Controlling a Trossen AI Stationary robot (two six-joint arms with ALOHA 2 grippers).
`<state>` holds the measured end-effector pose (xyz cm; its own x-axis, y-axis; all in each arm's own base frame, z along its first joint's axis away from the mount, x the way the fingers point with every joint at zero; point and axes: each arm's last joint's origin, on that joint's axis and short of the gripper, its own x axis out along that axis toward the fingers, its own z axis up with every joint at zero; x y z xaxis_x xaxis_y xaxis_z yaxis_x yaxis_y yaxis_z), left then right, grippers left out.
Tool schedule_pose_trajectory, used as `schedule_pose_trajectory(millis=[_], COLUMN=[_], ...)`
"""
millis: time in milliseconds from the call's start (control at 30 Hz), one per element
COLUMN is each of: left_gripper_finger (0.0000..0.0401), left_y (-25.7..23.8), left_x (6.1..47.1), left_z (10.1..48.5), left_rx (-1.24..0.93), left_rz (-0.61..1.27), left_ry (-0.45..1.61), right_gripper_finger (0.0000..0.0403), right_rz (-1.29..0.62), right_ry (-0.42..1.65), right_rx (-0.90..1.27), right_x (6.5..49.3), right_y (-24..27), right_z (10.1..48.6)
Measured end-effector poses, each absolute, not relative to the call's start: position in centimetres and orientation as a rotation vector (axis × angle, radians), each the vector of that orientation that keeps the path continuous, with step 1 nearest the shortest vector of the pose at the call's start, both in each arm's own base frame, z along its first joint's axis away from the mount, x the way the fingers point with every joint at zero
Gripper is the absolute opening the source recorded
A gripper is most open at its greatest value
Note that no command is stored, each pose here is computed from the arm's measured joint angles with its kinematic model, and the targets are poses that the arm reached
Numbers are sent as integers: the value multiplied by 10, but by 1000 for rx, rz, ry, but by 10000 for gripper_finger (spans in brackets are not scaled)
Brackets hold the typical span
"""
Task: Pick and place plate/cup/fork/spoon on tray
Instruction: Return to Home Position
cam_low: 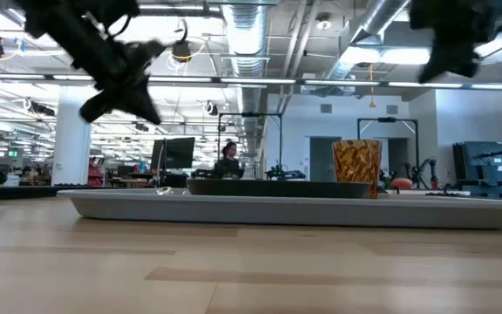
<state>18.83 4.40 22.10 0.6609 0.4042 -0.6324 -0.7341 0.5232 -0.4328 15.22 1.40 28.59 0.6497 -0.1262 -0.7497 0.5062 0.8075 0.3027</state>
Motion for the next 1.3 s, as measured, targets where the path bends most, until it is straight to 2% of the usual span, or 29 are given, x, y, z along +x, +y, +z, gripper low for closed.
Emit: schedule_pose_trajectory(millis=[133, 433, 700, 967, 1167, 1300], left_gripper_finger=[0, 0, 0, 0, 0, 0], left_y=[48, 53, 44, 30, 20, 14], left_x=[176, 165, 158, 151, 152, 152], left_z=[201, 172, 150, 138, 140, 146], left_rx=[-787, -818, -885, -857, -696, -634], left_rz=[766, 813, 785, 769, 649, 574], left_ry=[515, 540, 575, 695, 747, 725], right_gripper_finger=[3, 3, 3, 3, 3, 3], right_rz=[-487, -699, -863, -821, -785, -671], right_ry=[904, 910, 924, 901, 895, 859], right_rx=[577, 731, 785, 868, 825, 773], right_x=[135, 130, 128, 124, 125, 128], right_y=[11, -15, -36, -48, -50, -46], right_z=[273, 212, 184, 159, 160, 166])
